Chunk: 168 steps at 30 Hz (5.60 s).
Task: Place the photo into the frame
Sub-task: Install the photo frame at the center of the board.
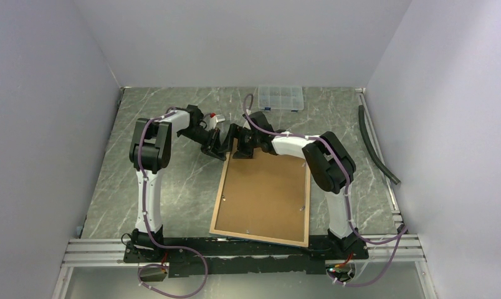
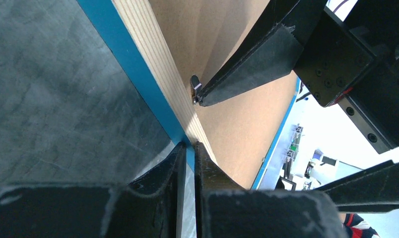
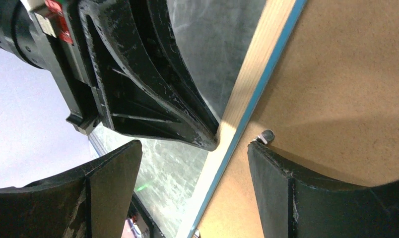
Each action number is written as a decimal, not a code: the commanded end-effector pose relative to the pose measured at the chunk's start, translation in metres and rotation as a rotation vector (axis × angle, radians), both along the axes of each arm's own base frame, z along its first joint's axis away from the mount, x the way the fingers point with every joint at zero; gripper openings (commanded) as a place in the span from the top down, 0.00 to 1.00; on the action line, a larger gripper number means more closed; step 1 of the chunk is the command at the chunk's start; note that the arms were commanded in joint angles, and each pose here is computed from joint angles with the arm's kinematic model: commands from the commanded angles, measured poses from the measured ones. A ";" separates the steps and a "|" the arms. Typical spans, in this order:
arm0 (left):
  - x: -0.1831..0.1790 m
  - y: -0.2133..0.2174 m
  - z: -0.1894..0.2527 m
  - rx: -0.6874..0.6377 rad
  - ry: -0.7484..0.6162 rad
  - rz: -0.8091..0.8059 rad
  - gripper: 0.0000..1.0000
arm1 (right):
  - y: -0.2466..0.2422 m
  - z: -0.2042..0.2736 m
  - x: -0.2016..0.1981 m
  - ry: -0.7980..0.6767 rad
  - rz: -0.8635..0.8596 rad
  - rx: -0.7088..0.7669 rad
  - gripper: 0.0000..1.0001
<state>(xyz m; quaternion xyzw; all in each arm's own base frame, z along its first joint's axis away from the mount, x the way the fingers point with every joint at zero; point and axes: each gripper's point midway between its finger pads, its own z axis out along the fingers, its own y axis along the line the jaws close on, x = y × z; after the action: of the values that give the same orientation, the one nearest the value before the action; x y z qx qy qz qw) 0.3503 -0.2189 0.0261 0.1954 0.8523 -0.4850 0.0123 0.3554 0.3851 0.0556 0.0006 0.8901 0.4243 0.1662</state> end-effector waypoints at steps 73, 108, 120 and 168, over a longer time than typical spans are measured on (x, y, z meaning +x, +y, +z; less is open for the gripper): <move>-0.016 -0.002 -0.028 0.083 -0.020 -0.061 0.90 | 0.003 -0.028 -0.006 0.111 0.004 0.033 0.19; -0.017 0.000 -0.025 0.088 -0.024 -0.066 0.91 | 0.007 -0.024 -0.004 0.129 0.177 0.026 0.19; -0.017 0.000 -0.024 0.086 -0.030 -0.069 0.91 | 0.011 -0.015 -0.025 0.170 0.221 0.002 0.22; -0.012 0.018 -0.005 0.067 -0.048 -0.039 0.90 | 0.026 0.019 -0.015 0.133 0.307 0.102 0.18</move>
<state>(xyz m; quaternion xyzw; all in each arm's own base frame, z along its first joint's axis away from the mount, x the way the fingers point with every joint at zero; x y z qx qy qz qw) 0.3365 -0.2130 0.0281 0.1874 0.8560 -0.4817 -0.0065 0.3533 0.3945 0.0601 -0.0770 0.8746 0.4754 0.0553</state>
